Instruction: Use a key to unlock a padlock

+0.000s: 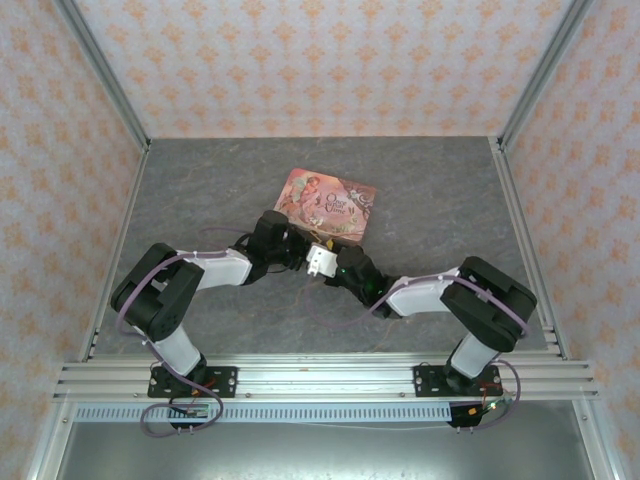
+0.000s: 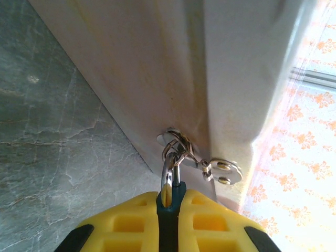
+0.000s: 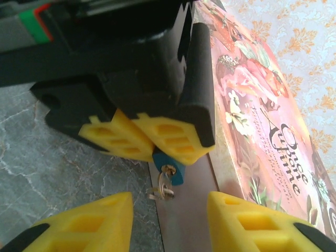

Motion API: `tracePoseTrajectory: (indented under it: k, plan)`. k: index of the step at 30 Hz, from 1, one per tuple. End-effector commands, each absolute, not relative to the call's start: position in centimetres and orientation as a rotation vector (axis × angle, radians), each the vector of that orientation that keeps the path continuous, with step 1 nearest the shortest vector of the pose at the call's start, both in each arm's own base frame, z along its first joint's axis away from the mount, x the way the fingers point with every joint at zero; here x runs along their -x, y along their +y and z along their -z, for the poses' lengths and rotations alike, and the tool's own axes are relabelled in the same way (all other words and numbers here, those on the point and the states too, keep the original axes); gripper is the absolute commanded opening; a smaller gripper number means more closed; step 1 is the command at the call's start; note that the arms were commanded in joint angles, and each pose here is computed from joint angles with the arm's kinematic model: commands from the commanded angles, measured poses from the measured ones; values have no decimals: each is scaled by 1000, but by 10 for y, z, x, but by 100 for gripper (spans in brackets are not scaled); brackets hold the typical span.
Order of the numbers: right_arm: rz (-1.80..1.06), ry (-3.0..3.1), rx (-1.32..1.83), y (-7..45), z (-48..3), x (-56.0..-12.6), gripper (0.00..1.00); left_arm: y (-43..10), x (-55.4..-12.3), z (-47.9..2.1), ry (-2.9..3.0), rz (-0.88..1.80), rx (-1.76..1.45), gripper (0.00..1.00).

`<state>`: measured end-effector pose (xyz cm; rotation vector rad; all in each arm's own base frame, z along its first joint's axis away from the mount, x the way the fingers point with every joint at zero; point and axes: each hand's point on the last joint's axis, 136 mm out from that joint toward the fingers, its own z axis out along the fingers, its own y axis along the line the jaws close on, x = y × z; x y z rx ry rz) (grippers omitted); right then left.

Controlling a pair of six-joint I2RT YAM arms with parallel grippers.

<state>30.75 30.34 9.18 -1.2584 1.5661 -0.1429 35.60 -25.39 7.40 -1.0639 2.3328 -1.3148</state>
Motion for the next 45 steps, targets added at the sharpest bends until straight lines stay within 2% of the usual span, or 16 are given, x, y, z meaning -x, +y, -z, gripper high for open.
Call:
tracePoseTrajectory:
  k: [1, 6, 21, 30, 45]
  plan:
    - [132, 1544, 1196, 313, -104, -316, 37, -262, -358, -88, 2321, 1358, 1042, 0]
    - [136, 1563, 1197, 315, -95, -318, 29, -263, -358, -88, 2318, 1366, 1048, 0]
    - [125, 1587, 1165, 316, -88, -326, 18, -265, -357, -88, 2325, 1377, 1041, 0]
    - [70, 1643, 1037, 309, -93, -337, 0, -267, -357, -87, 2323, 1390, 1042, 0]
    - [-293, 1818, 697, 304, -93, -330, 0, -265, -356, -81, 2332, 1369, 1042, 0]
